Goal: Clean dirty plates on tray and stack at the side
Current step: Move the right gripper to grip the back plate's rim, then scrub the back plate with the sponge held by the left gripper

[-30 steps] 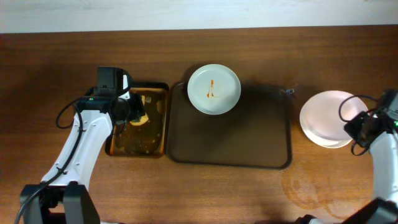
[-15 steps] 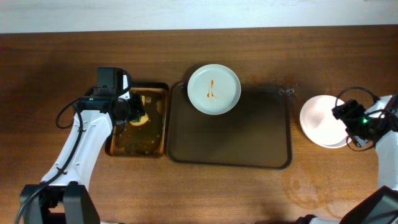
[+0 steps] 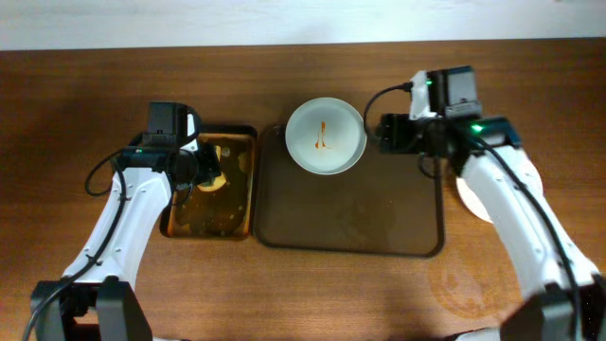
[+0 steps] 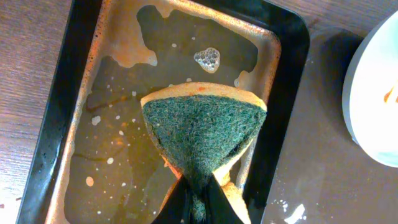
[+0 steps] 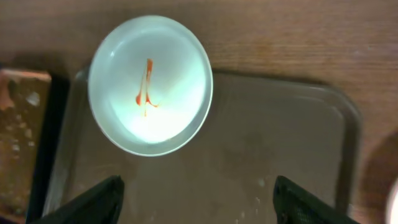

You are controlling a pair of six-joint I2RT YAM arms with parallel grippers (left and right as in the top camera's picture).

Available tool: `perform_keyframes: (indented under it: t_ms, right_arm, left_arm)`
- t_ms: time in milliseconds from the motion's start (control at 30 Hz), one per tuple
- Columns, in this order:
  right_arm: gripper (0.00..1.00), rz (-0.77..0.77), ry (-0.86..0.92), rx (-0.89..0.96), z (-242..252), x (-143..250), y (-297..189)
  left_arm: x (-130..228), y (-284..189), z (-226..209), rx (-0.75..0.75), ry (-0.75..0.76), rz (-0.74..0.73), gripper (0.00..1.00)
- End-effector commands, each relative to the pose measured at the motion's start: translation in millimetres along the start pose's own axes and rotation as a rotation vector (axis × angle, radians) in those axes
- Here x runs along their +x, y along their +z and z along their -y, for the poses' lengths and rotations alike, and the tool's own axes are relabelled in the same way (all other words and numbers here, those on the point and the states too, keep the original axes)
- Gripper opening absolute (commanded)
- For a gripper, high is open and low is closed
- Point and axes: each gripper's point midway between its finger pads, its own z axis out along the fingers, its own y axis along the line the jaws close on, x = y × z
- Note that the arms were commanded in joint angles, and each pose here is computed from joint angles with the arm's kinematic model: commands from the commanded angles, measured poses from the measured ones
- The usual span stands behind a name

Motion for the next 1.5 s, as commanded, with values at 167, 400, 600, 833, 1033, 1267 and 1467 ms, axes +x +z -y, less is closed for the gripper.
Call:
perform_keyframes:
  t_ms: [167,400,600,833,1033,1267,1467]
  right_arm:
    - [0.62,-0.118,0.152,-0.005,9,20,118]
    - [0.37,-0.203,0.22,0.014,16,47,153]
    - [0.04,-0.257,0.211,0.02,10,61,151]
    - [0.04,-0.568,0.224,0.105,10,135,120]
    - [0.04,-0.624,0.198,0.098,-4,149,115]
    - [0.04,-0.624,0.199,0.099,-4,149,114]
    - [0.04,-0.623,0.199,0.098,-4,149,115]
  left_arm:
    - [-3,-5,0,0.0,0.014,0.016,0.0]
    - [-3,-5,0,0.0,0.014,0.016,0.0]
    - [-3,-5,0,0.001,0.015,0.016,0.0]
    - [16,-5,53,0.168,0.155,-0.032,0.0]
    - [40,-13,147,0.401,0.276,-0.032,0.0]
    - [84,32,201,0.588,0.243,-0.219,0.0]
    - [121,67,222,0.738,0.19,-0.407,0.0]
